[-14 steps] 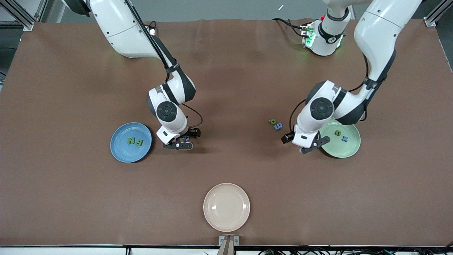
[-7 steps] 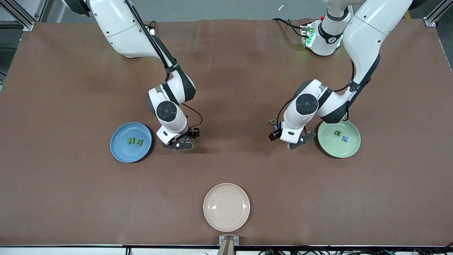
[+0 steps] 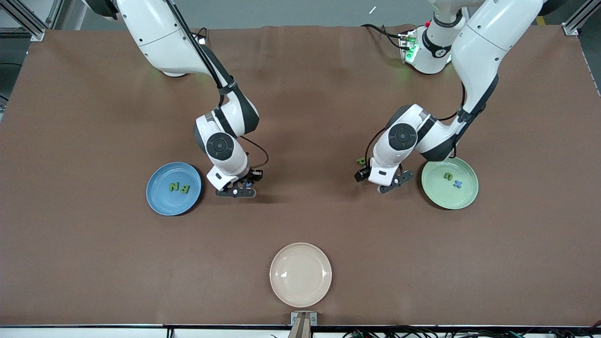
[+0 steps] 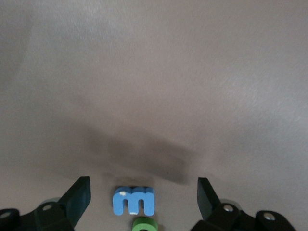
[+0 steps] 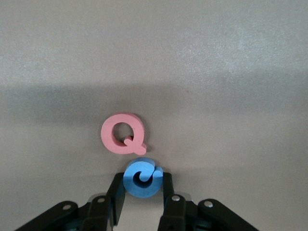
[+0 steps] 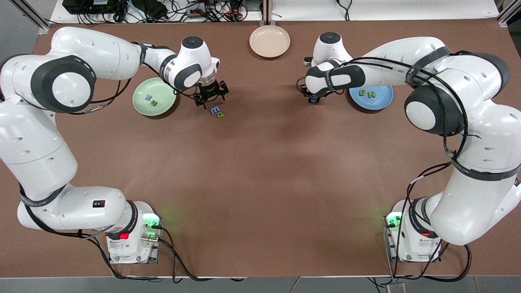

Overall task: Sort uppercase to blue plate, lowercase to green plate
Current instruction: 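Place the C in the blue plate while the left gripper places m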

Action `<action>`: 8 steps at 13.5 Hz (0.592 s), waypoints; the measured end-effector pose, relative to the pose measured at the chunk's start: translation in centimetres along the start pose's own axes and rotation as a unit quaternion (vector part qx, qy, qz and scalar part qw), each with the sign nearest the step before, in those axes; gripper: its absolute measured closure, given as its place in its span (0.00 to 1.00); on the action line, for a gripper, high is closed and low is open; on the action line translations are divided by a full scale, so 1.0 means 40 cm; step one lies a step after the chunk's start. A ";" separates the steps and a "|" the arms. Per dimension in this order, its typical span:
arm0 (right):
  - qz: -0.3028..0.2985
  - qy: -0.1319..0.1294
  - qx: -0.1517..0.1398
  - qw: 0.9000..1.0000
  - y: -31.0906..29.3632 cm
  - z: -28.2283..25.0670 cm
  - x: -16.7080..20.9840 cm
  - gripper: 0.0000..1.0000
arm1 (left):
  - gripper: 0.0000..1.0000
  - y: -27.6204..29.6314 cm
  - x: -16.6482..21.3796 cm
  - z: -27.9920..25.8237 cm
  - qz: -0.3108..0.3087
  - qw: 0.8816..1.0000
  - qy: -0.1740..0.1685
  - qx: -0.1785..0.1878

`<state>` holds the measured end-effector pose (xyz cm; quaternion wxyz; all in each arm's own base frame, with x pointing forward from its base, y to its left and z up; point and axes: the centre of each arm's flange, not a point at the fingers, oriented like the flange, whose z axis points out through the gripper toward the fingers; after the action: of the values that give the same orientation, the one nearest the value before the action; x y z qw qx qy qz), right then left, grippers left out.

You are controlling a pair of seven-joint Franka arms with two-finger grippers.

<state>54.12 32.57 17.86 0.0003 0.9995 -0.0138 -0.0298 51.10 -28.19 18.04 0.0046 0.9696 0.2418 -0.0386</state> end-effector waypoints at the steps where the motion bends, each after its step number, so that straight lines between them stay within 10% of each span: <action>1: 0.001 -0.001 -0.001 1.000 0.002 0.000 0.001 0.64 | 0.03 -0.003 -0.005 0.005 0.001 1.000 -0.002 0.002; 8: 0.007 -0.074 -0.024 0.997 0.186 -0.165 0.115 0.64 | 0.28 -0.007 -0.024 0.019 0.006 1.000 -0.006 0.008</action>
<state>58.91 25.00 24.17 0.0238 0.9941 -0.0199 -0.1038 50.10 -28.42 17.36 -0.0014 0.9707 0.2359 -0.0461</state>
